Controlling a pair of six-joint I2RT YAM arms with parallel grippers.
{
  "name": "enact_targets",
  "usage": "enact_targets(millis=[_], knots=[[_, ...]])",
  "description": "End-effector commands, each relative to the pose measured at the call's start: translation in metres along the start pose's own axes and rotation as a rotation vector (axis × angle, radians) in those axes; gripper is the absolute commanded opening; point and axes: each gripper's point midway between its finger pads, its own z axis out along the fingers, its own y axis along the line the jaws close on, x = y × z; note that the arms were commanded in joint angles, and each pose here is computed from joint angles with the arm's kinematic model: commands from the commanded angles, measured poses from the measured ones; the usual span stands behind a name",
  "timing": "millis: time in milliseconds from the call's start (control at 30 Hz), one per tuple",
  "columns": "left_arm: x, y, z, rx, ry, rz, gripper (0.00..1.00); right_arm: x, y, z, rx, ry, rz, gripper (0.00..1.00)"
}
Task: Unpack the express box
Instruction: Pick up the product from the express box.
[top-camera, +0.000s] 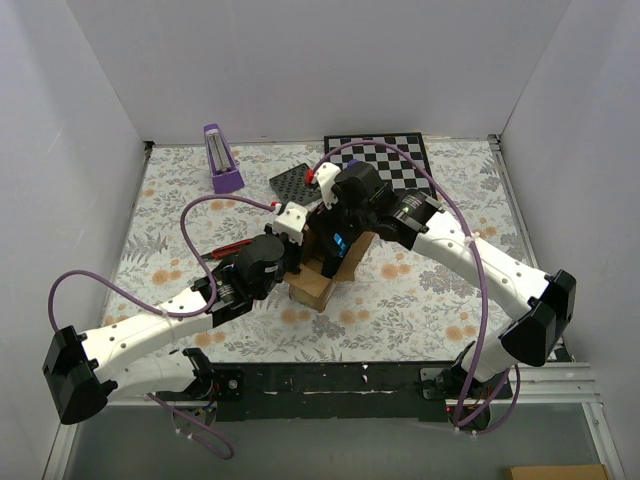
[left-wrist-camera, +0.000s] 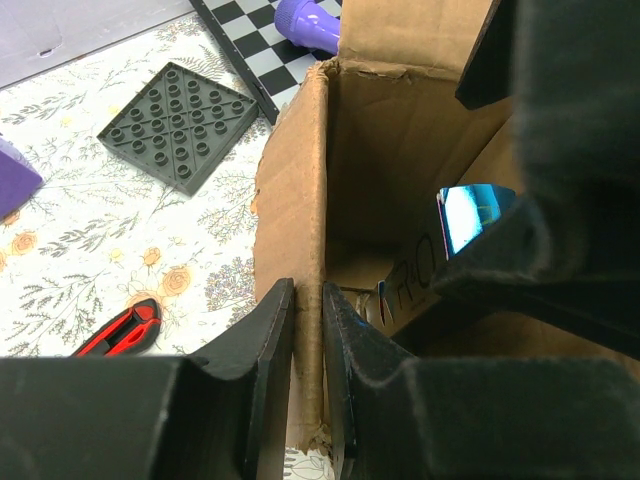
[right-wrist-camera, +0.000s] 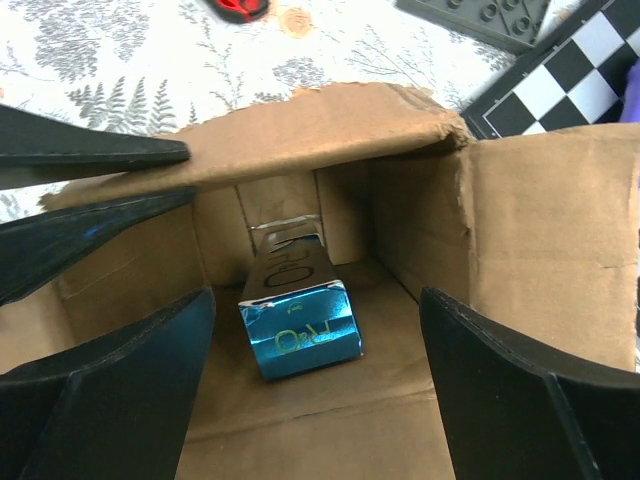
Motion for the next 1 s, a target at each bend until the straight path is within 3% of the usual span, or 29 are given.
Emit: enact_targets(millis=[0,733,833,967], knots=[[-0.019,-0.003,-0.006,0.021,-0.055,-0.038,0.0,-0.015,0.016,-0.018,-0.098,-0.032,-0.041,0.9],[-0.021,-0.003,-0.008,0.026,-0.061,-0.041,0.0,0.043,0.015,0.019,-0.09,0.147,-0.069,0.81],[-0.02,-0.003,-0.008,0.026,-0.06,-0.039,0.0,0.044,0.013,0.022,-0.076,0.156,-0.063,0.75],[-0.021,-0.002,-0.009,0.022,-0.063,-0.039,0.0,0.034,0.01,0.018,-0.062,0.127,-0.056,0.54]])
